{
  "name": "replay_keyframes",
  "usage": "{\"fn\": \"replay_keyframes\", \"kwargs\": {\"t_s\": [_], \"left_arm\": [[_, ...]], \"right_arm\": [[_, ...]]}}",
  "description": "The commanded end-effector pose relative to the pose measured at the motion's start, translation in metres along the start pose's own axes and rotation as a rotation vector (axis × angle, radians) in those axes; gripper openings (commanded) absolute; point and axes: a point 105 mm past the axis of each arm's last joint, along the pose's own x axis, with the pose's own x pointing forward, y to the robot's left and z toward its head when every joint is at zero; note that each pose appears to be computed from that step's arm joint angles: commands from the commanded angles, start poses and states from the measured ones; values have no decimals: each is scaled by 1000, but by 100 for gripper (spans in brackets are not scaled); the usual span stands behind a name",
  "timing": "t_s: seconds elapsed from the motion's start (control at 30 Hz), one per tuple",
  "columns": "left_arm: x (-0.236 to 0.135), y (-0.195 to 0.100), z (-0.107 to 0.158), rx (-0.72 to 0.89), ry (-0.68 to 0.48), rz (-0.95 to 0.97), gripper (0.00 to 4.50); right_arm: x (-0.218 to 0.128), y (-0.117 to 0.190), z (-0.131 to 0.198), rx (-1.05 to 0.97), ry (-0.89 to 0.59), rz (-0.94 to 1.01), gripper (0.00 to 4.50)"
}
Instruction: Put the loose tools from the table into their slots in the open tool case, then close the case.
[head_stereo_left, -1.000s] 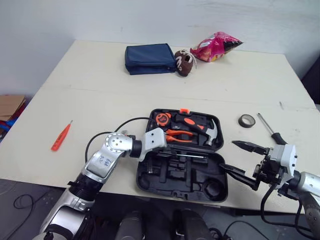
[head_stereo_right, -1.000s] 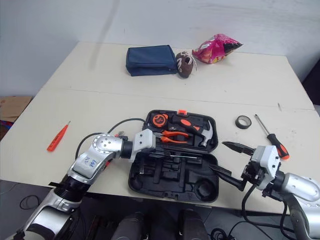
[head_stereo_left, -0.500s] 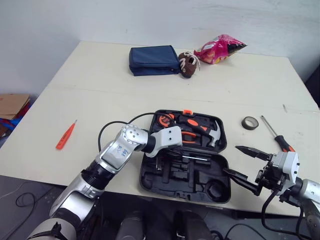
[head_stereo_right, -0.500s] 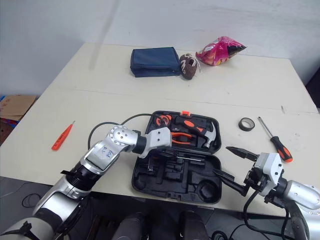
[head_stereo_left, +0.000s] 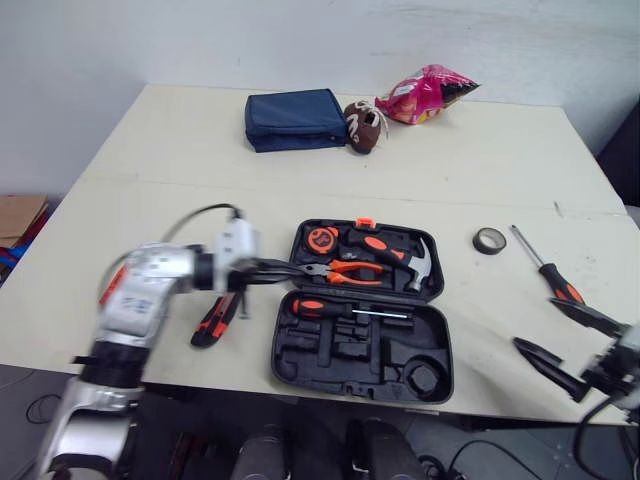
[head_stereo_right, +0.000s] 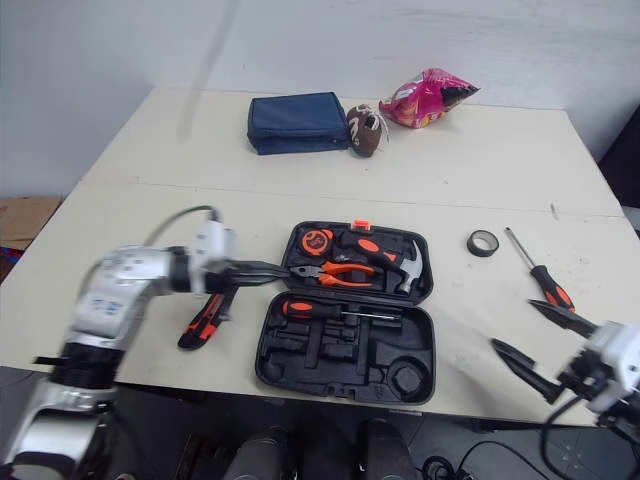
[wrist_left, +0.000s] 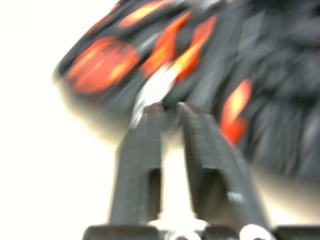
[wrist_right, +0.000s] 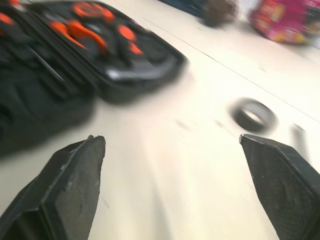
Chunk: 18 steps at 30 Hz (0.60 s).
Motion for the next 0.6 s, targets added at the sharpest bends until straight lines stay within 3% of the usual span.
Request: {"fn": "replay_keyframes", "kwargs": {"t_s": [0.03, 0.13, 0.2, 0.33, 0.6], "left_arm": [[-50, 25, 1, 21, -20, 210, 215], [-138, 52, -24, -49, 32, 554, 345], [-174, 52, -42, -90, 86, 661, 437], [-227, 53, -69, -152, 155, 863, 445], [-270, 41, -93, -211, 222, 1011, 445]], "right_arm": [[-28, -21, -2, -65, 31, -101, 450], [-69, -38, -22, -74, 106, -282, 450], [-88, -42, -35, -57, 147, -358, 450], [-120, -47, -52, -40, 205, -502, 450], [-132, -51, -61, -29, 199, -614, 450]]}}
